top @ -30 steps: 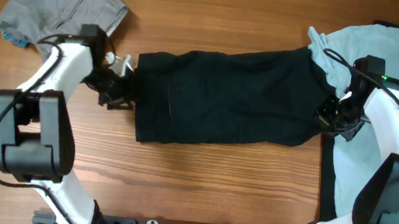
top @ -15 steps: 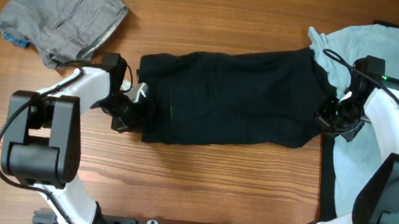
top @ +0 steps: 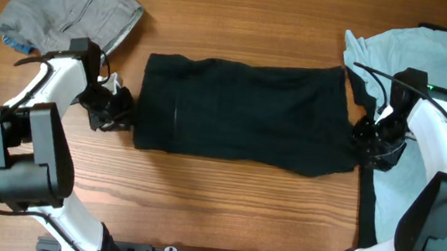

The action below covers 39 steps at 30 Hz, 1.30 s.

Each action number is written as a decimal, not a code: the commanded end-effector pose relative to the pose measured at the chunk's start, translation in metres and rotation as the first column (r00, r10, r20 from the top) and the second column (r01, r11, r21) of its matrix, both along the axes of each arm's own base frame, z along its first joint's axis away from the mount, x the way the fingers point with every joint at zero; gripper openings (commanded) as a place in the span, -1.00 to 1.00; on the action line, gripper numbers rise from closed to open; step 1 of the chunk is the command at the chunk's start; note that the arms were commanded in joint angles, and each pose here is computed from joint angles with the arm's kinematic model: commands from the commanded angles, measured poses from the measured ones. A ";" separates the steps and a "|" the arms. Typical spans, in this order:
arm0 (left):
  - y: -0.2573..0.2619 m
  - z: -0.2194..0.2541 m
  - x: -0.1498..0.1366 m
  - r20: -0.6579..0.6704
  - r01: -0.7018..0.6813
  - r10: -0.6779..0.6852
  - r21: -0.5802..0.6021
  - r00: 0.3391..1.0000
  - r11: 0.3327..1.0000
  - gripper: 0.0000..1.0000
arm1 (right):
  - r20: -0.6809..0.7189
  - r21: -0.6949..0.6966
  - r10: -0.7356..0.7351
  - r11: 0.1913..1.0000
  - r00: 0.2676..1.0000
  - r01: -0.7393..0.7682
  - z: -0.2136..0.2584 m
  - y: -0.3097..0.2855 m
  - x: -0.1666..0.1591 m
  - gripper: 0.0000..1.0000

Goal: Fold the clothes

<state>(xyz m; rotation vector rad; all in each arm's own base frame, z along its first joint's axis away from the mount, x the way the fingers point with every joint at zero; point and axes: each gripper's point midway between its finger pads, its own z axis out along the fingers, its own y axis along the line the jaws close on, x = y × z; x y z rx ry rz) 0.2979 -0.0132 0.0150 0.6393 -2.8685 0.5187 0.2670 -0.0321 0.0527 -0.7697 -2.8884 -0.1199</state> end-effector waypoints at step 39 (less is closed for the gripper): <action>-0.103 -0.050 0.020 0.145 0.419 -0.410 -0.042 0.901 0.907 -0.92 | 0.103 0.227 0.294 0.923 0.950 -0.310 -0.079 0.125 0.049 -0.91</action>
